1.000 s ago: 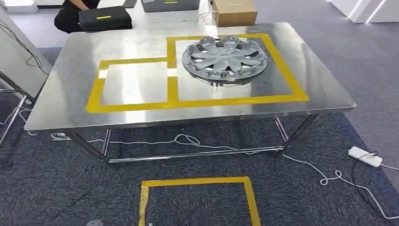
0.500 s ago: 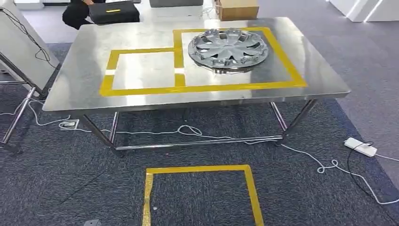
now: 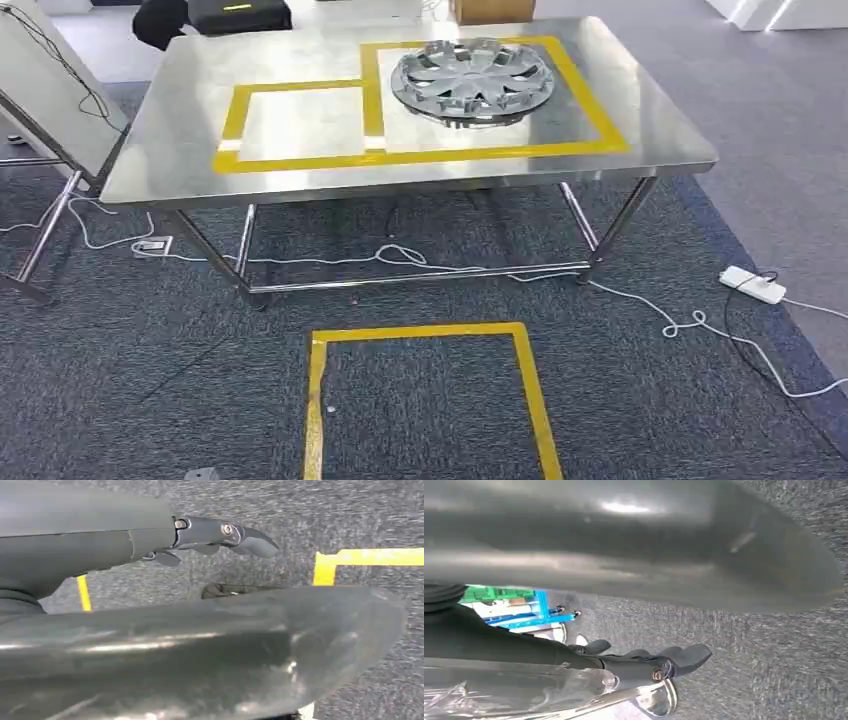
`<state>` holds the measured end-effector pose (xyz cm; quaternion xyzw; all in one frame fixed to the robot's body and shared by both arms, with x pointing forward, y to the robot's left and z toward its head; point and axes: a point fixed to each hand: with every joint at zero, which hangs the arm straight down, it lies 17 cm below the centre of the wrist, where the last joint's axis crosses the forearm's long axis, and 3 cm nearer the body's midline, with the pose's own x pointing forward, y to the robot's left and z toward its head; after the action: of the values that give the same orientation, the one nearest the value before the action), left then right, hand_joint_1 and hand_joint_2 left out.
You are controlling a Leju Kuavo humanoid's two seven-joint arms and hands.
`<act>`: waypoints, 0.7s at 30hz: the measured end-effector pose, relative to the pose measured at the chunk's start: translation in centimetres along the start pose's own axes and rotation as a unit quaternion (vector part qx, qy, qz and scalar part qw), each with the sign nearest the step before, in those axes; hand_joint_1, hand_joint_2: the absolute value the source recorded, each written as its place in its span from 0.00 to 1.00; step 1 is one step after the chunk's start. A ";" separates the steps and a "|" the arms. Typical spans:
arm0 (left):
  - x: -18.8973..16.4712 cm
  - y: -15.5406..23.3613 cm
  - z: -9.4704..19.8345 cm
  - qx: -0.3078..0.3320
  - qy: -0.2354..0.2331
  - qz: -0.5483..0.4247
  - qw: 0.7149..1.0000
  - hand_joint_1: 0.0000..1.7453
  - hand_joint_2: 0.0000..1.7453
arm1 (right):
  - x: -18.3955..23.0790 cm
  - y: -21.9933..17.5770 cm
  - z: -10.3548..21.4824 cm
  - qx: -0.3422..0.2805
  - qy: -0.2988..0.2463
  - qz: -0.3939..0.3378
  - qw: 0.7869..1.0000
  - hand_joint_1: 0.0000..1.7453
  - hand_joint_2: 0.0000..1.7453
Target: Take the parts from the cabinet and place them on the table.
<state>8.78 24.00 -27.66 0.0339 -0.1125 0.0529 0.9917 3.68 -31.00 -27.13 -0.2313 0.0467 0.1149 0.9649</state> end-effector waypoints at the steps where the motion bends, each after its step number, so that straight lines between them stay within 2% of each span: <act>1: 0.1 0.0 0.0 0.000 -0.001 0.000 1.000 0.00 0.00 | 0.0 0.0 0.0 0.000 0.000 0.000 1.000 0.00 0.00; 21: -0.7 0.3 0.0 0.002 0.004 0.000 1.000 0.00 0.00 | -0.2 0.2 0.0 0.002 0.002 0.001 1.000 0.00 0.00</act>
<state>8.09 24.20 -27.77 0.0357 -0.1083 0.0531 0.9921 3.46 -30.90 -27.16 -0.2293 0.0487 0.1151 0.9653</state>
